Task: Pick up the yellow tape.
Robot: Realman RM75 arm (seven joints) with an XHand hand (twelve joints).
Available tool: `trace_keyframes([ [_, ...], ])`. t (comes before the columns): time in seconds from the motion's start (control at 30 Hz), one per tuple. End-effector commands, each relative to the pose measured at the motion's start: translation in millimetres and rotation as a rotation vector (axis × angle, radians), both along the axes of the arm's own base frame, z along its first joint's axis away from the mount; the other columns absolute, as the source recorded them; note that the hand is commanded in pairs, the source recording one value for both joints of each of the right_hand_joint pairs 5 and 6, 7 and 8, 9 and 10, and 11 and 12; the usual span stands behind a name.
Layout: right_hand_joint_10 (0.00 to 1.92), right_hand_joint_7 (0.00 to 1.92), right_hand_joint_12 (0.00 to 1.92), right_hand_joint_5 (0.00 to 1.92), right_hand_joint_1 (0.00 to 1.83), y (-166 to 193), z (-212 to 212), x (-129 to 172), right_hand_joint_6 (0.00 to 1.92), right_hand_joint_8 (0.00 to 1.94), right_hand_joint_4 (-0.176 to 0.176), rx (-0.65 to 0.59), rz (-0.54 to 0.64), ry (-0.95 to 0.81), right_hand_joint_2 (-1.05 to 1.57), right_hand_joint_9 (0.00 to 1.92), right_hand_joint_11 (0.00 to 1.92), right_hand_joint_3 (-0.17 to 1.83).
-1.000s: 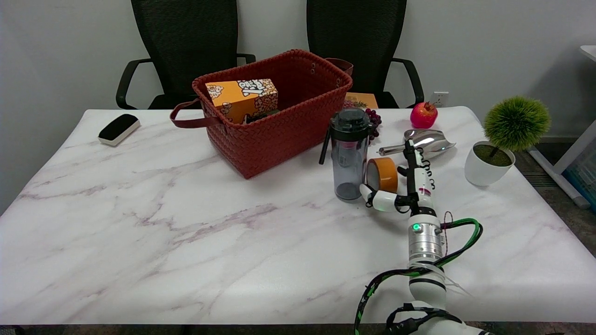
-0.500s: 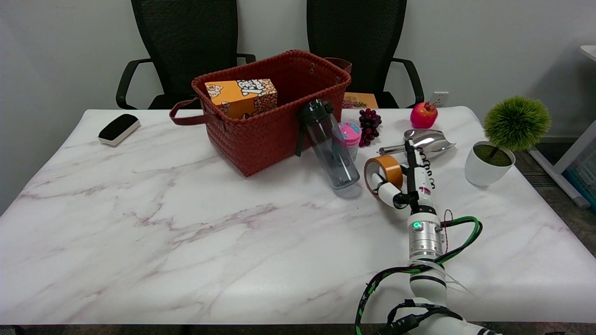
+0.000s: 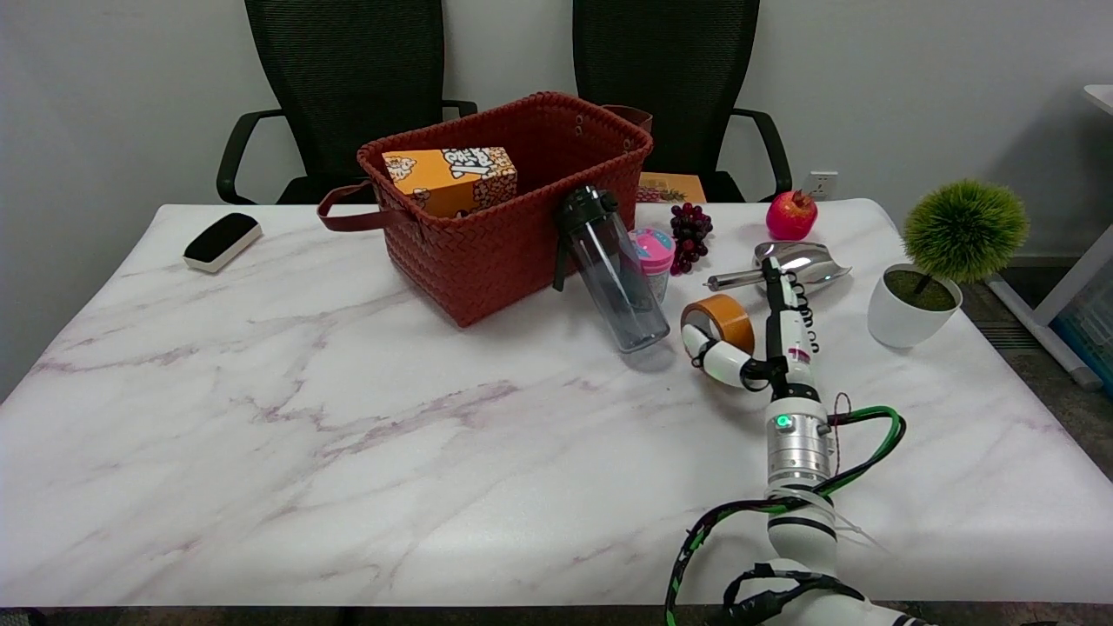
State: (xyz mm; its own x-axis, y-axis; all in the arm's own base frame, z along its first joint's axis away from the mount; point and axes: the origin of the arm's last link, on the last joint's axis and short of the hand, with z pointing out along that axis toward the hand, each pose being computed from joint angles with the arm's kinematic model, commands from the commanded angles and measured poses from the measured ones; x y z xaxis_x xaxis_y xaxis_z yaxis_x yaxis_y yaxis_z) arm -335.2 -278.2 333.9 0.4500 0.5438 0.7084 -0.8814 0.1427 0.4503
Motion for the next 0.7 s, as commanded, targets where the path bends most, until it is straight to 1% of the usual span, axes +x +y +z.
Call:
trace_keyframes([
  [0.03, 0.01, 0.03, 0.0, 0.08, 1.17, 7.1, -2.3, 6.0, 0.08, 0.03, 0.0, 0.0, 0.054, 0.024, 0.58, 0.01, 0.0, 0.31],
  [0.2, 0.01, 0.03, 0.0, 0.08, 1.19, 8.0, -1.6, 6.3, 0.08, 0.03, 0.0, 0.014, 0.06, 0.021, 0.45, 0.01, 0.0, 0.26],
  [0.43, 0.01, 0.03, 0.01, 0.08, 1.19, 8.4, -0.7, 3.8, 0.08, 0.03, 0.0, 0.017, 0.049, 0.025, 0.39, 0.01, 0.01, 0.24],
  [0.5, 0.01, 0.03, 0.0, 0.1, 1.22, 8.2, -0.6, 3.5, 0.1, 0.03, 0.0, 0.018, 0.047, 0.024, 0.24, 0.01, 0.0, 0.28],
  [0.53, 0.01, 0.09, 0.01, 0.11, 1.22, 8.0, -0.8, 3.4, 0.11, 0.09, 0.0, 0.02, 0.045, 0.024, 0.14, 0.01, 0.01, 0.33],
  [0.63, 0.01, 0.2, 0.13, 0.11, 1.22, 7.5, -0.9, 2.6, 0.11, 0.2, 0.0, 0.023, 0.04, 0.021, 0.05, 0.01, 0.13, 0.38],
  [0.7, 0.01, 0.24, 0.26, 0.12, 1.23, 6.8, -1.0, 1.8, 0.12, 0.24, 0.0, 0.027, 0.035, 0.018, 0.01, 0.01, 0.26, 0.38],
])
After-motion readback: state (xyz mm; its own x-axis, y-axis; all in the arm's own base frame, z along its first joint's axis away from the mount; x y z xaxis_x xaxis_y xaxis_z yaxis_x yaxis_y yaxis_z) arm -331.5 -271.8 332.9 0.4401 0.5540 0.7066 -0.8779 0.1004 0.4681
